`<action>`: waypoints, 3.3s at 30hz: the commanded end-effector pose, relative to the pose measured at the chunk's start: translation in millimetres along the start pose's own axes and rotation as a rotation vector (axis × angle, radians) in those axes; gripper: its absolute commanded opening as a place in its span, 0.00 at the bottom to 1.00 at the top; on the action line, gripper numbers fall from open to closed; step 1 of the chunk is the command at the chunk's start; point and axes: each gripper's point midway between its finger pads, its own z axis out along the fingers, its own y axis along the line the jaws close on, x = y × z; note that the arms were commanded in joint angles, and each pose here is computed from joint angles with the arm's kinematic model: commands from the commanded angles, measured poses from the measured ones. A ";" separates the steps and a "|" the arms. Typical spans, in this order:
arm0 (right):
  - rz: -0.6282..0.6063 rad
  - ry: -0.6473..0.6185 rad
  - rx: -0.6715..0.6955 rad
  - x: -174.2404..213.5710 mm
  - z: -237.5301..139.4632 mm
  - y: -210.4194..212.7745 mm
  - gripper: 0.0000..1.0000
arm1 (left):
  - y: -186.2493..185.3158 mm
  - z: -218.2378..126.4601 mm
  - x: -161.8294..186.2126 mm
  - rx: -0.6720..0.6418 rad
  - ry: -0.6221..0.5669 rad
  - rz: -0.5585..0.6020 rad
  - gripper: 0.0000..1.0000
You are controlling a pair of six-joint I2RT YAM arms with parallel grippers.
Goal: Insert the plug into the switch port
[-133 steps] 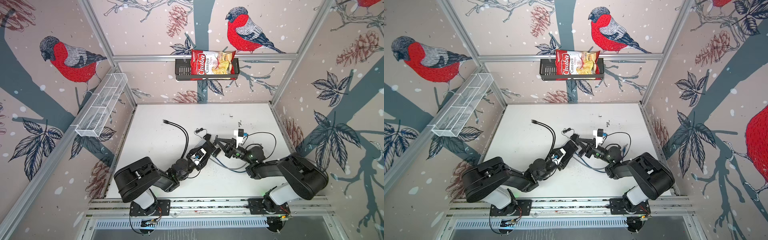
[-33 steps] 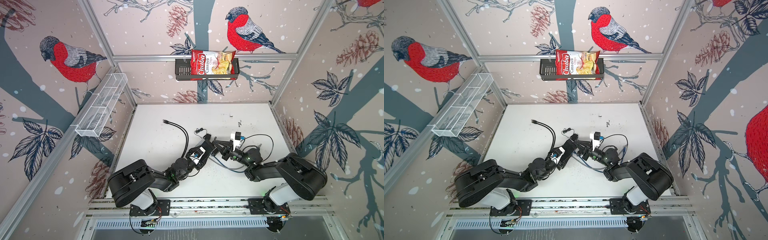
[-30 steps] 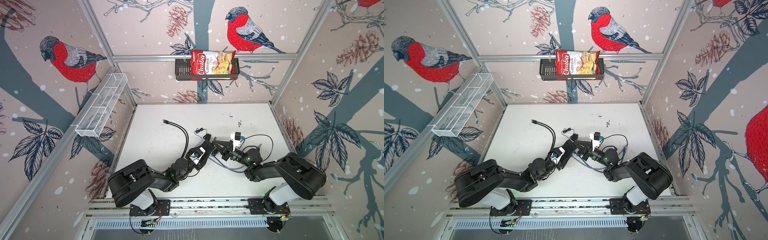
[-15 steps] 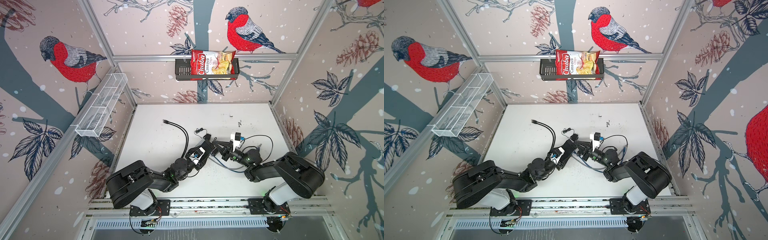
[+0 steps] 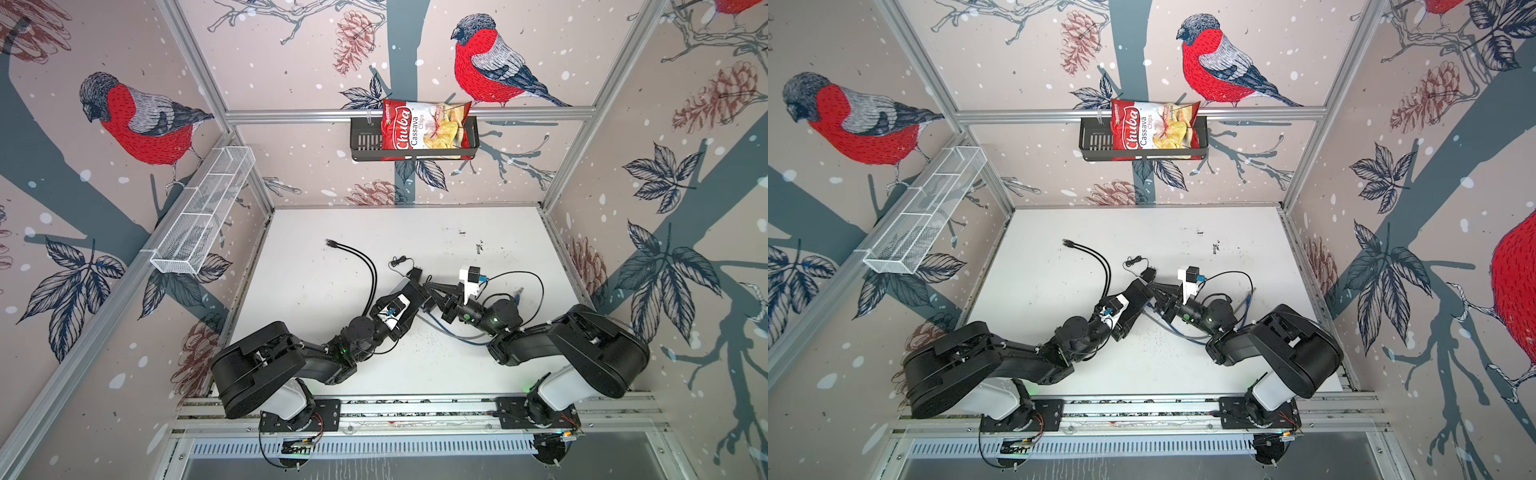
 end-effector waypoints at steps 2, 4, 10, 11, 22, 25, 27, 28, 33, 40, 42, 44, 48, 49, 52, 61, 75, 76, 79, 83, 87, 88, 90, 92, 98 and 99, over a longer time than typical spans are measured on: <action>0.060 0.191 -0.007 45.6 -3.1 -2.1 0.07 | 9.5 -7.0 -66.8 -0.025 -0.259 -0.026 0.32; 0.060 0.188 -0.001 43.5 -2.3 -3.4 0.09 | 7.9 -5.8 -61.0 -0.017 -0.233 -0.022 0.32; 0.051 0.187 0.042 35.5 1.3 -12.8 0.12 | 1.7 0.4 -31.5 0.006 -0.097 -0.021 0.30; 0.048 0.189 0.051 35.1 1.0 -14.4 0.13 | 1.6 0.4 -26.7 0.005 -0.077 -0.023 0.30; 0.017 0.219 0.145 33.4 -5.8 -34.5 0.27 | 4.4 -4.3 7.2 -0.024 0.056 -0.021 0.30; 0.007 0.226 0.155 31.8 -6.5 -37.0 0.32 | 5.2 -4.8 11.4 -0.031 0.075 -0.019 0.30; 0.000 0.232 0.166 30.5 -7.8 -39.6 0.87 | 6.2 -4.8 13.4 -0.037 0.084 -0.026 0.31; -0.002 0.234 0.174 29.6 -8.8 -41.7 1.00 | 6.9 -5.3 15.5 -0.042 0.092 -0.028 0.31; -0.023 0.259 0.231 24.3 -17.8 -56.6 1.00 | 6.5 -5.2 23.6 -0.042 0.139 -0.037 0.31; -0.046 0.405 0.424 47.7 -41.2 -95.4 1.00 | 11.8 -8.5 30.5 -0.072 0.199 -0.064 0.32; -0.039 0.404 0.493 50.1 -49.6 -104.5 0.99 | 12.1 -8.8 32.5 -0.073 0.223 -0.074 0.32; 0.013 0.356 0.598 44.7 -61.7 -117.7 0.99 | 13.6 -10.3 33.7 -0.081 0.241 -0.078 0.32; 0.155 0.257 0.728 29.5 -84.1 -133.5 0.99 | 17.7 -15.4 33.6 -0.101 0.255 -0.097 0.32; 0.138 0.246 0.712 24.9 -83.9 -131.1 1.00 | 18.5 -16.3 33.1 -0.105 0.262 -0.103 0.32; 0.072 0.275 0.780 23.2 -89.4 -135.8 1.00 | 20.4 -17.2 36.1 -0.116 0.321 -0.117 0.32; -0.117 0.621 0.709 78.6 -70.3 -115.3 0.99 | 30.5 -30.5 39.6 -0.181 0.431 -0.195 0.32; -0.252 0.821 0.683 135.0 -51.8 -91.6 0.99 | 38.6 -46.7 46.4 -0.240 0.510 -0.244 0.34; -0.253 0.831 0.687 138.5 -51.1 -92.9 1.00 | 39.5 -48.2 48.0 -0.247 0.515 -0.244 0.33; -0.265 0.863 0.686 149.0 -47.6 -94.7 1.00 | 39.5 -49.8 48.2 -0.247 0.511 -0.253 0.33; -0.259 0.870 0.744 155.1 -45.7 -106.0 0.99 | 39.5 -51.1 46.5 -0.246 0.511 -0.260 0.34; -0.242 0.848 0.797 154.8 -41.0 -115.0 1.00 | 41.0 -51.2 44.9 -0.255 0.516 -0.263 0.34; -0.236 0.839 0.811 153.9 -39.7 -117.6 0.99 | 41.9 -51.0 44.2 -0.258 0.518 -0.263 0.34; -0.224 0.825 0.833 152.8 -38.3 -121.9 0.99 | 42.0 -49.6 43.4 -0.259 0.524 -0.262 0.34; -0.208 0.815 0.841 152.5 -37.4 -125.7 1.00 | 42.3 -48.3 43.4 -0.262 0.532 -0.258 0.34; -0.167 0.779 0.879 147.0 -36.3 -139.9 0.99 | 42.2 -42.3 48.3 -0.266 0.567 -0.255 0.34; -0.161 0.773 0.889 146.0 -36.1 -143.9 1.00 | 41.6 -41.1 50.3 -0.264 0.577 -0.257 0.34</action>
